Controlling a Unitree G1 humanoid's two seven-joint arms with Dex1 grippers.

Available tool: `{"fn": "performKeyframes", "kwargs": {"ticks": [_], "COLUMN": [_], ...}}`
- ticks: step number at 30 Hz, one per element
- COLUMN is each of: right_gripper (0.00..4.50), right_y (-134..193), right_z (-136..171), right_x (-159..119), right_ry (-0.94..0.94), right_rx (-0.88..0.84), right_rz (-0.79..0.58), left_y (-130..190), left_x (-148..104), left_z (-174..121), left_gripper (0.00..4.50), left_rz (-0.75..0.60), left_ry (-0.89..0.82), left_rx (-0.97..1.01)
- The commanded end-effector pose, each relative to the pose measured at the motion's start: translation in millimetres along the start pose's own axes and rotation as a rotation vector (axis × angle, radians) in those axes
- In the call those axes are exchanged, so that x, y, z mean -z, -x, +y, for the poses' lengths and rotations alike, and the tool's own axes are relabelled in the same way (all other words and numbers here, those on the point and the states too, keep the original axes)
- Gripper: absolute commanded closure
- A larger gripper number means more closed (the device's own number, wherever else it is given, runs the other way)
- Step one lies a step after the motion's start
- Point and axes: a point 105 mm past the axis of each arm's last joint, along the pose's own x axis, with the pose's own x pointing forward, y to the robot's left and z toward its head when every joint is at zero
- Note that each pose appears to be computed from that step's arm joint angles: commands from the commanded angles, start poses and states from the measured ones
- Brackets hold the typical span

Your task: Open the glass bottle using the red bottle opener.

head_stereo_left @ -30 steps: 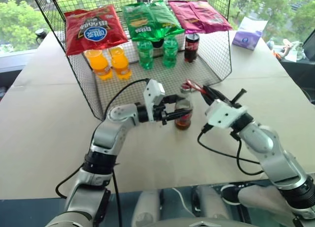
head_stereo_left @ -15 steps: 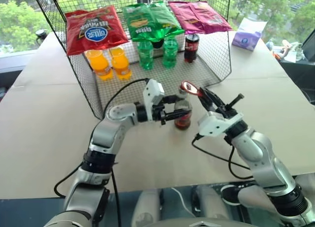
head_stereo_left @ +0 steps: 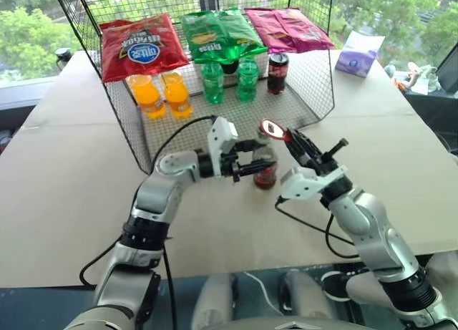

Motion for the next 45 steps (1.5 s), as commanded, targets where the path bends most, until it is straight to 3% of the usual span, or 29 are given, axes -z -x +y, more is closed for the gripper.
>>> {"fn": "performKeyframes", "kwargs": {"ticks": [1,8,13,20,26,45], "right_gripper": [4.50,4.50,4.50,4.50,4.50,4.50], "right_y": [9,10,10,10,8,8], "right_z": [23,21,21,20,20,7], "right_x": [10,15,17,18,18,31], "right_ry": [0.008,0.005,0.006,0.004,0.002,-0.007], "right_rx": [-0.122,-0.125,-0.126,-0.127,-0.130,-0.086], "right_rz": [0.041,0.057,0.065,0.068,0.063,0.115], "left_y": [-9,-13,-6,7,1,6], "left_x": [-34,-43,-37,-20,-13,-20], "left_z": [-7,-8,-8,-5,-3,8], "left_gripper": [0.85,0.85,2.96,3.07,0.36,0.36], "left_rz": [-0.114,-0.134,-0.106,-0.054,-0.038,-0.078], "left_ry": [-0.064,-0.069,-0.065,-0.045,-0.068,-0.082], "left_rx": [0.035,0.033,0.031,0.031,0.012,-0.023]}}
